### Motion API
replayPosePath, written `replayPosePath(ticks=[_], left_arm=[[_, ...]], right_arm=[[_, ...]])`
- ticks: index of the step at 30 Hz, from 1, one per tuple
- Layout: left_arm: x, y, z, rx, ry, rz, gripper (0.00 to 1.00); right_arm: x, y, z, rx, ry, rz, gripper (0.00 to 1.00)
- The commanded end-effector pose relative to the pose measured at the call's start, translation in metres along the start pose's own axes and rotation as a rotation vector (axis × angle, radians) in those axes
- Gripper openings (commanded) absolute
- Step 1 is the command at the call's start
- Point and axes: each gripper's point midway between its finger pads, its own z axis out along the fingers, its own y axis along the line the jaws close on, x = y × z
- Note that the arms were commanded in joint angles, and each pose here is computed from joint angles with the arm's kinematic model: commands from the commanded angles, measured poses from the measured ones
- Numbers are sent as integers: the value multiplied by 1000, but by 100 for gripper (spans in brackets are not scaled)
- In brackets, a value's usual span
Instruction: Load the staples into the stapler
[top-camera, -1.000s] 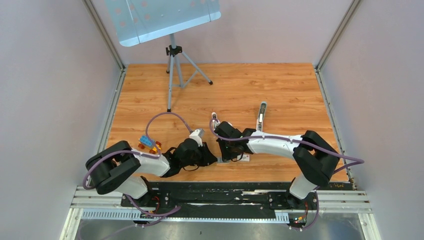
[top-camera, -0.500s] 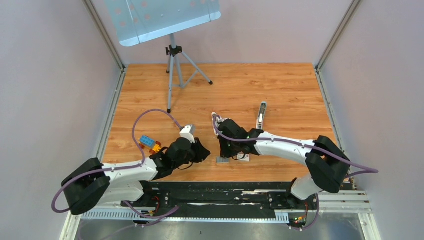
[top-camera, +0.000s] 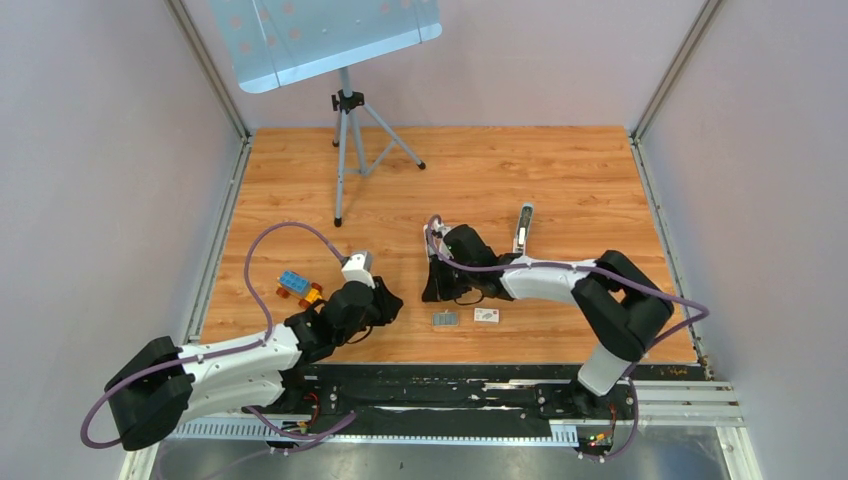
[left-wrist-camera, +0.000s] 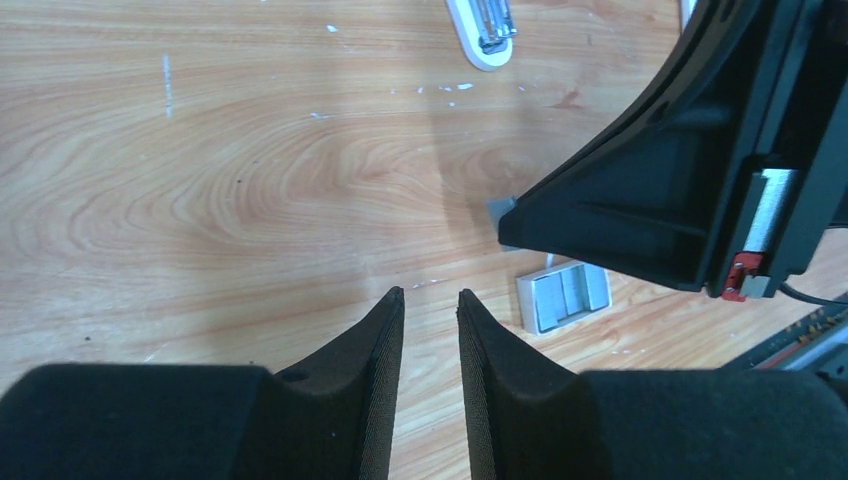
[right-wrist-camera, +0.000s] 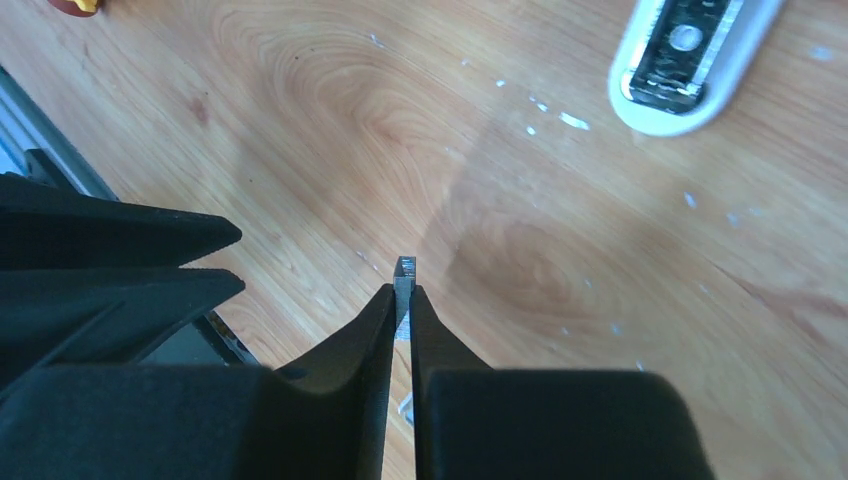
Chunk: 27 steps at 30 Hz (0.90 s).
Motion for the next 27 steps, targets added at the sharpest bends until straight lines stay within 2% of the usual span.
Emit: replayPosePath(ticks=[1, 15, 27], left_arm=[[-1, 20, -1, -80, -28, 7, 30], [-5, 25, 1, -111, -31, 19, 31], [-7, 23, 2, -113, -25, 28, 33]], right_arm=[[-1, 17, 19, -149, 4, 40, 11], [21, -18, 29, -104, 65, 109, 14], [12, -27, 10, -57, 65, 89, 27]])
